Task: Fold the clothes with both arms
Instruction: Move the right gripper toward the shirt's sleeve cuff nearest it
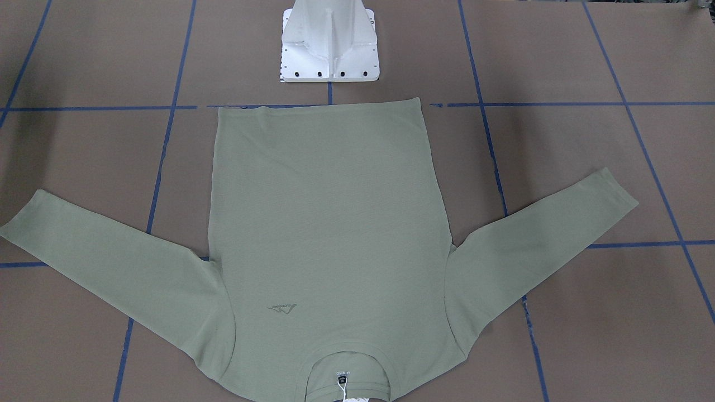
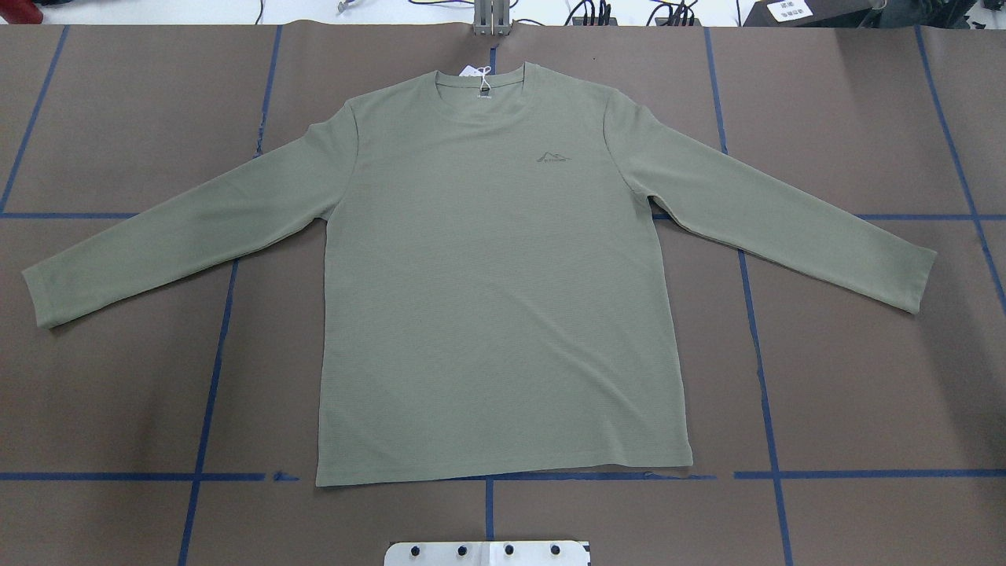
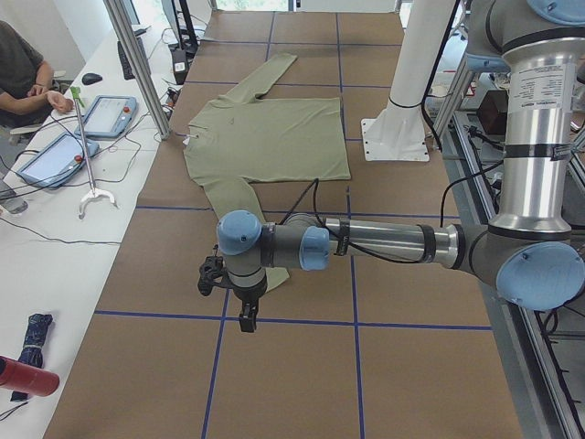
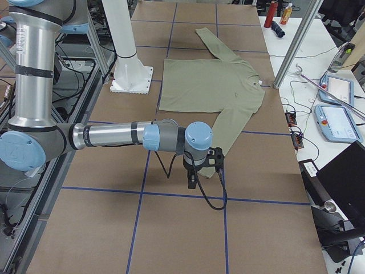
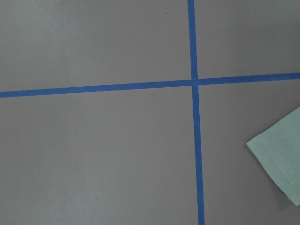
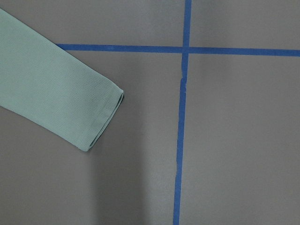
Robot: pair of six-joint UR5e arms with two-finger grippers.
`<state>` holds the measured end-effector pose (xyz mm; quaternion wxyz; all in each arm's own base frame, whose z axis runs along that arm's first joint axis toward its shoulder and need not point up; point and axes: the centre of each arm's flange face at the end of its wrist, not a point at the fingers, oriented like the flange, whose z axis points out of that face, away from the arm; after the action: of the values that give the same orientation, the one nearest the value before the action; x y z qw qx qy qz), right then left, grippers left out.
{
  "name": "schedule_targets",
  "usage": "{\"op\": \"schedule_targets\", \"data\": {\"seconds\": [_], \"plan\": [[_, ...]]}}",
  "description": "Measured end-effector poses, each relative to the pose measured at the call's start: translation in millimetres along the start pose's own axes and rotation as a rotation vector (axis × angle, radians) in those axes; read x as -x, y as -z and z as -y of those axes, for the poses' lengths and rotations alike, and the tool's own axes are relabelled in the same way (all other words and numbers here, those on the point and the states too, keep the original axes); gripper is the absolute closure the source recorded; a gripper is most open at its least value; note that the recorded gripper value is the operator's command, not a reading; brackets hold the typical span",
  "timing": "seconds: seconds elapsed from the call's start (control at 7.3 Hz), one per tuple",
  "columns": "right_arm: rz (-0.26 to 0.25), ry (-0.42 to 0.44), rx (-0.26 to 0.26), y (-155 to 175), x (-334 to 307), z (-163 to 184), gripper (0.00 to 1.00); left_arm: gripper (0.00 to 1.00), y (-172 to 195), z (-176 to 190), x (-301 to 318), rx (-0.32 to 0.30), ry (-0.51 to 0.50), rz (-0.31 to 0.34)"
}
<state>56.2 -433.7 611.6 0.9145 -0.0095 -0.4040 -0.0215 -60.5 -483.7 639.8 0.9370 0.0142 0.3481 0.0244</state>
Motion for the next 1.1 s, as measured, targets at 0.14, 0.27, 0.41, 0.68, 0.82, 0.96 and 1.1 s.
{"op": "schedule_targets", "data": {"seconds": [0.14,0.27,0.41,0.68,0.82,0.96,1.1], "plan": [[0.0,0.001,-0.004,1.7,1.7,2.0,0.0,0.0,0.5,0.0,-0.5,-0.001,-0.001,-0.001],[0.0,0.003,-0.009,4.2,5.0,5.9,0.0,0.0,2.4,0.5,-2.1,-0.005,-0.006,-0.001],[0.0,0.012,-0.017,7.6,10.1,12.2,0.0,0.0,8.5,4.0,-7.7,-0.018,-0.019,0.001],[0.003,0.044,-0.036,14.5,27.2,32.7,0.0,0.0,31.1,24.0,-30.3,-0.065,-0.066,0.002],[0.004,0.056,-0.039,13.0,40.5,43.6,0.0,0.0,42.7,38.2,-44.6,-0.091,-0.097,0.003],[0.002,0.069,-0.021,-0.6,54.4,51.5,0.0,0.0,49.4,48.2,-55.9,-0.122,-0.133,0.003],[0.001,0.091,-0.02,-18.9,63.8,57.6,0.0,0.0,50.2,48.9,-59.9,-0.156,-0.167,-0.003]]}}
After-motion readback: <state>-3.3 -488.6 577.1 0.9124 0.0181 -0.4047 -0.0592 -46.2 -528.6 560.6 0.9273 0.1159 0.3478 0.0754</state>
